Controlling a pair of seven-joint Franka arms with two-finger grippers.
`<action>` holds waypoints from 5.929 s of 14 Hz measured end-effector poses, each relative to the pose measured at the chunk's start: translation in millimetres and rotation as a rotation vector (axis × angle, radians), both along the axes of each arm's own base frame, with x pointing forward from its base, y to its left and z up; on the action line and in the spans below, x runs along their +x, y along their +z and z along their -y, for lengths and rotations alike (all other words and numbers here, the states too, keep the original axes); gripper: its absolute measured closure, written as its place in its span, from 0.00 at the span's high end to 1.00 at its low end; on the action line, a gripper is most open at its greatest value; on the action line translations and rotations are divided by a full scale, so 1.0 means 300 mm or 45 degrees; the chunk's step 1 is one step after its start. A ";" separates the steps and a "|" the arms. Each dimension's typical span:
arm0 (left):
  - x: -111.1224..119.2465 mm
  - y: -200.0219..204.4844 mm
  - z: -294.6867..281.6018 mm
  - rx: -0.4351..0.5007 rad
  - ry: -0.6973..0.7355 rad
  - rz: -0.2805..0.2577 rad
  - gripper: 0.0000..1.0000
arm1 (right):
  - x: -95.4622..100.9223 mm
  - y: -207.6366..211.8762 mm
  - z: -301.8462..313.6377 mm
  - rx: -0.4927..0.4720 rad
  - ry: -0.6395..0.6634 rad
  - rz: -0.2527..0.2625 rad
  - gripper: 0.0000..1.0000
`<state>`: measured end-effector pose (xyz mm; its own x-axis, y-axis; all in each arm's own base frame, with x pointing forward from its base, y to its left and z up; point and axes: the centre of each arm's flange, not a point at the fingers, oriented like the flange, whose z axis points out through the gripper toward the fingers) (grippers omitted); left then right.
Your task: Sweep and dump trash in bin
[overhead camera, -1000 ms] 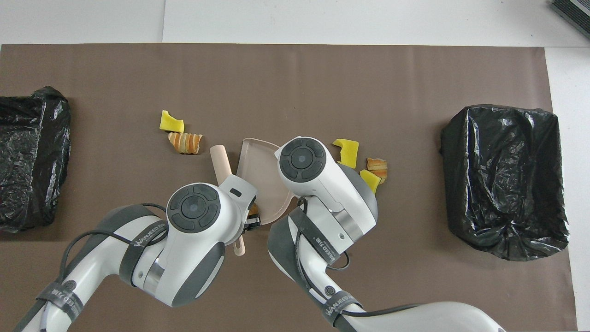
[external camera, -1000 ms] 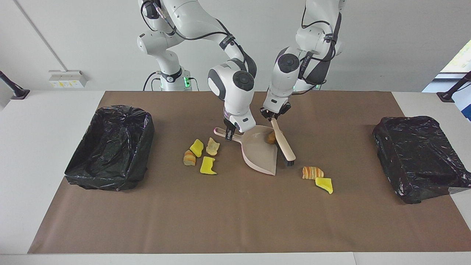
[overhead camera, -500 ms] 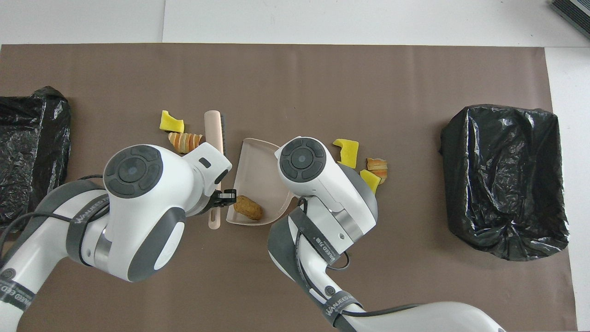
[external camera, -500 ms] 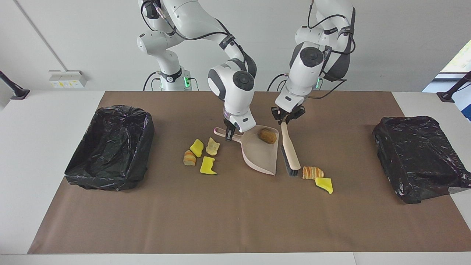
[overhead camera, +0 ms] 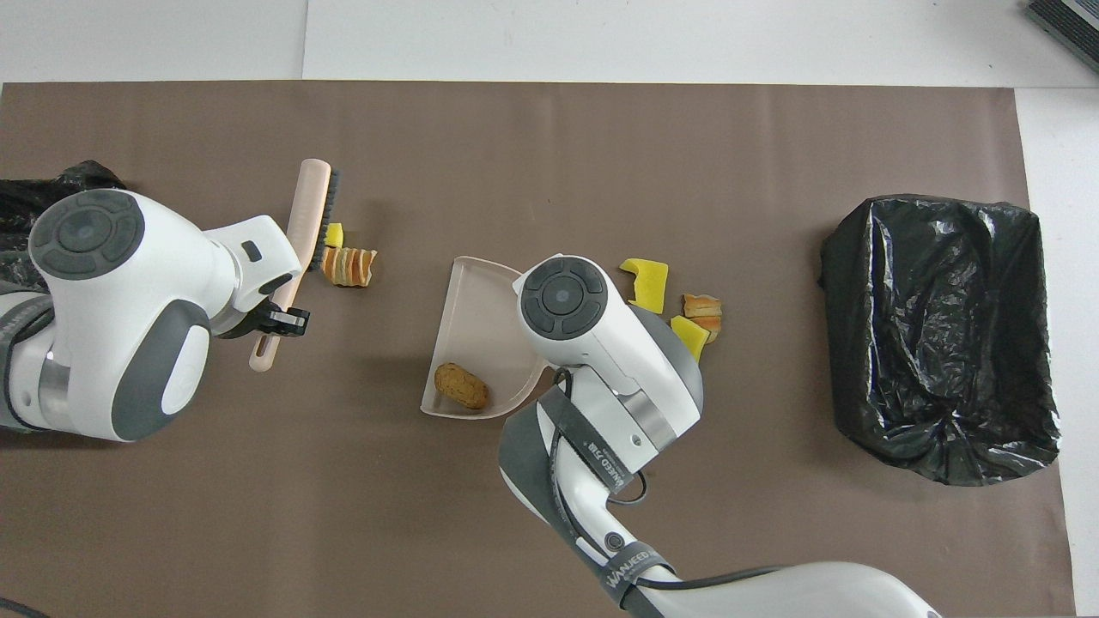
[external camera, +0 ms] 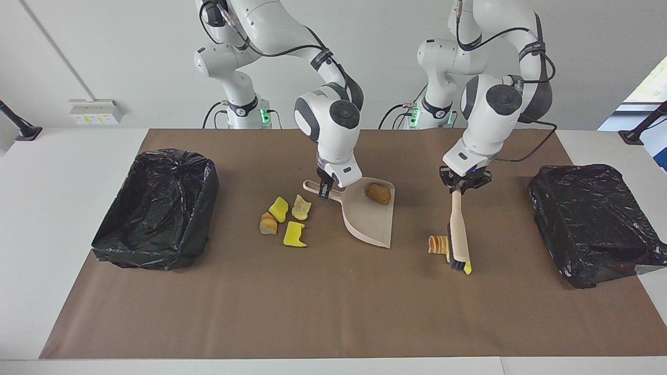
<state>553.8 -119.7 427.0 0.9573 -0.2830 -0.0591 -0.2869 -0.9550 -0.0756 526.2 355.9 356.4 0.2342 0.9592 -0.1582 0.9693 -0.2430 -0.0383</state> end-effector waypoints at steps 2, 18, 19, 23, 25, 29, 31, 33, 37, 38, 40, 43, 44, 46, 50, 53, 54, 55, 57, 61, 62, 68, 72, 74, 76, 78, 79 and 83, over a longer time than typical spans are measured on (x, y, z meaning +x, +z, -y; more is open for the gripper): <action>0.084 0.022 -0.085 0.064 -0.039 -0.003 0.27 | -0.011 -0.015 -0.002 -0.001 0.036 -0.018 0.32; 0.062 -0.239 -0.039 0.034 -0.450 -0.355 0.27 | -0.039 -0.028 -0.011 0.036 0.033 -0.061 0.32; 0.020 -0.251 0.009 -0.008 -0.459 -0.377 0.27 | -0.041 -0.029 -0.010 0.035 0.032 -0.062 0.32; -0.126 -0.261 0.214 -0.123 -0.358 -0.420 0.27 | -0.046 -0.029 -0.006 0.035 0.031 -0.065 0.32; -0.178 -0.253 0.334 -0.139 -0.270 -0.425 0.27 | -0.048 -0.029 -0.005 0.035 0.031 -0.064 0.32; -0.216 -0.213 0.444 -0.211 -0.083 -0.427 0.27 | -0.049 -0.028 -0.004 0.035 0.031 -0.065 0.32; -0.211 -0.178 0.464 -0.220 -0.026 -0.406 0.27 | -0.050 -0.029 -0.004 0.035 0.031 -0.065 0.32; -0.204 -0.125 0.469 -0.216 0.032 -0.395 0.27 | -0.050 -0.029 -0.004 0.035 0.031 -0.064 0.32; -0.255 -0.030 0.374 -0.084 0.196 -0.473 0.27 | -0.050 -0.029 -0.004 0.035 0.031 -0.064 0.32; -0.272 -0.028 0.349 -0.011 0.270 -0.452 0.27 | -0.050 -0.029 -0.004 0.035 0.031 -0.064 0.32; -0.319 -0.062 0.318 0.049 0.369 -0.424 0.27 | -0.050 -0.029 -0.004 0.035 0.031 -0.064 0.32; -0.411 -0.142 0.275 0.059 0.414 -0.417 0.27 | -0.050 -0.029 -0.004 0.035 0.031 -0.064 0.32; -0.437 -0.160 0.268 0.062 0.418 -0.416 0.27 | -0.050 -0.029 -0.004 0.035 0.031 -0.064 0.32; -0.466 -0.193 0.282 0.050 0.410 -0.396 0.27 | -0.050 -0.029 -0.004 0.036 0.031 -0.064 0.32; -0.497 -0.240 0.400 -0.045 0.372 -0.337 0.27 | -0.050 -0.030 -0.004 0.035 0.031 -0.064 0.32; -0.542 -0.218 0.530 -0.127 0.319 -0.314 0.27 | -0.050 -0.030 -0.004 0.035 0.031 -0.064 0.32; -0.547 -0.201 0.572 -0.161 0.314 -0.303 0.27 | -0.050 -0.030 -0.003 0.035 0.031 -0.064 0.32; -0.545 -0.185 0.606 -0.185 0.308 -0.296 0.27 | -0.050 -0.030 -0.003 0.035 0.030 -0.065 0.32; -0.545 -0.175 0.640 -0.195 0.297 -0.296 0.27 | -0.050 -0.030 -0.003 0.035 0.030 -0.065 0.32; -0.601 -0.189 0.635 -0.099 0.297 -0.423 0.27 | -0.052 -0.031 -0.002 0.034 0.031 -0.066 0.32; -0.621 -0.187 0.626 -0.063 0.290 -0.469 0.27 | -0.052 -0.031 -0.002 0.034 0.031 -0.066 0.32; -0.821 -0.167 0.667 0.103 0.173 -0.626 0.27 | -0.052 -0.031 -0.002 0.034 0.031 -0.066 0.32; -0.940 -0.152 0.692 0.180 0.124 -0.662 0.27 | -0.052 -0.031 -0.002 0.034 0.031 -0.066 0.32; -0.965 -0.137 0.685 0.213 0.111 -0.686 0.27 | -0.052 -0.032 -0.002 0.034 0.030 -0.066 0.32; -0.960 -0.108 0.650 0.244 0.116 -0.687 0.27 | -0.052 -0.032 -0.002 0.034 0.030 -0.067 0.32; -0.928 -0.086 0.590 0.285 0.141 -0.673 0.27 | -0.051 -0.033 0.001 0.034 0.028 -0.068 0.32; -0.913 -0.077 0.554 0.314 0.156 -0.674 0.27 | -0.048 -0.035 0.007 0.034 0.024 -0.069 0.32; -0.911 -0.044 0.507 0.339 0.215 -0.657 0.27 | -0.007 -0.026 0.069 0.038 -0.022 -0.064 0.32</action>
